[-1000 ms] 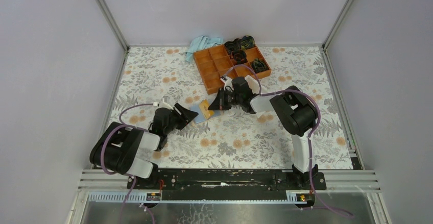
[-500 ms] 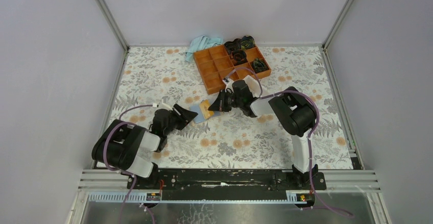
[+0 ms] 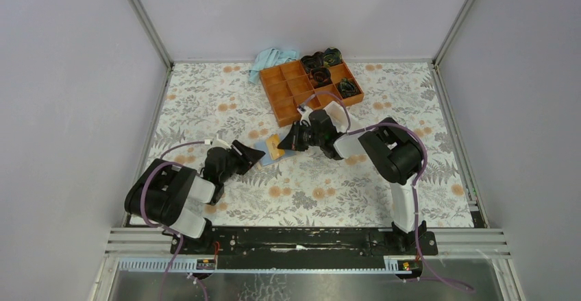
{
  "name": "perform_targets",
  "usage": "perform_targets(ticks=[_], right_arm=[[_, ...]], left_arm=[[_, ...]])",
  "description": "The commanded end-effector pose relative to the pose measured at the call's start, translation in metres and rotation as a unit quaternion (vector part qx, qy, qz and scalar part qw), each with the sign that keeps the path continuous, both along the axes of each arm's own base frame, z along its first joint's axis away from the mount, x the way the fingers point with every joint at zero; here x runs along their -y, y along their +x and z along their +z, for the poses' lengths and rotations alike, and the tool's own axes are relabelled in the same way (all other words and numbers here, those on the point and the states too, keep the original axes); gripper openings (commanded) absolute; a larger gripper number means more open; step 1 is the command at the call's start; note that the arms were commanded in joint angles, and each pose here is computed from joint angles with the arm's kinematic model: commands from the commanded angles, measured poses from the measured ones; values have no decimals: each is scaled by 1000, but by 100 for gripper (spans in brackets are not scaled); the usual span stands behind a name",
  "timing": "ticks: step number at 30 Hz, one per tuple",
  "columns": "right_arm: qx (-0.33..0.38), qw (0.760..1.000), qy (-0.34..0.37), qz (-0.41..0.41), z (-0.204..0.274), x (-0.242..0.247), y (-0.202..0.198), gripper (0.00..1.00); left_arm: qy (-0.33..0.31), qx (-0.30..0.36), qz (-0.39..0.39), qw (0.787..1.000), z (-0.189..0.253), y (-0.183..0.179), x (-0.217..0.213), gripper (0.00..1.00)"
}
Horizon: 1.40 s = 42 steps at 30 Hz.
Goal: Put the credit cards into the card holder
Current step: Insert the credit card into the card holder.
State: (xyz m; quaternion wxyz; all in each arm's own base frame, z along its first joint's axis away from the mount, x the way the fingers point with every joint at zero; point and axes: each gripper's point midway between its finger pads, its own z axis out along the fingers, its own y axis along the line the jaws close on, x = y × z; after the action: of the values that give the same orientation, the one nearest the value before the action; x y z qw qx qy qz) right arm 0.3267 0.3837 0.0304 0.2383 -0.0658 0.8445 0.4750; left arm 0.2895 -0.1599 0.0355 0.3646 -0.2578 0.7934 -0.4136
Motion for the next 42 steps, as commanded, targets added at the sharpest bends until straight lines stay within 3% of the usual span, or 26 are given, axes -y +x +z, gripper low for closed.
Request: perform_targets(ticks=[1,16,42], right_arm=[[6,1000,-20,-6,-11,2,-4,0],[49,997,-50,-19,15,16,7,0],[33,998,-58,-19,5,21,4,0]], left_arm=[[-2,-8,-8,1000,-6,-6,1,58],[-1,-6,-8,1000,-4,-5,1,58],[0,-5,-9,1000,-4,-4,1,57]])
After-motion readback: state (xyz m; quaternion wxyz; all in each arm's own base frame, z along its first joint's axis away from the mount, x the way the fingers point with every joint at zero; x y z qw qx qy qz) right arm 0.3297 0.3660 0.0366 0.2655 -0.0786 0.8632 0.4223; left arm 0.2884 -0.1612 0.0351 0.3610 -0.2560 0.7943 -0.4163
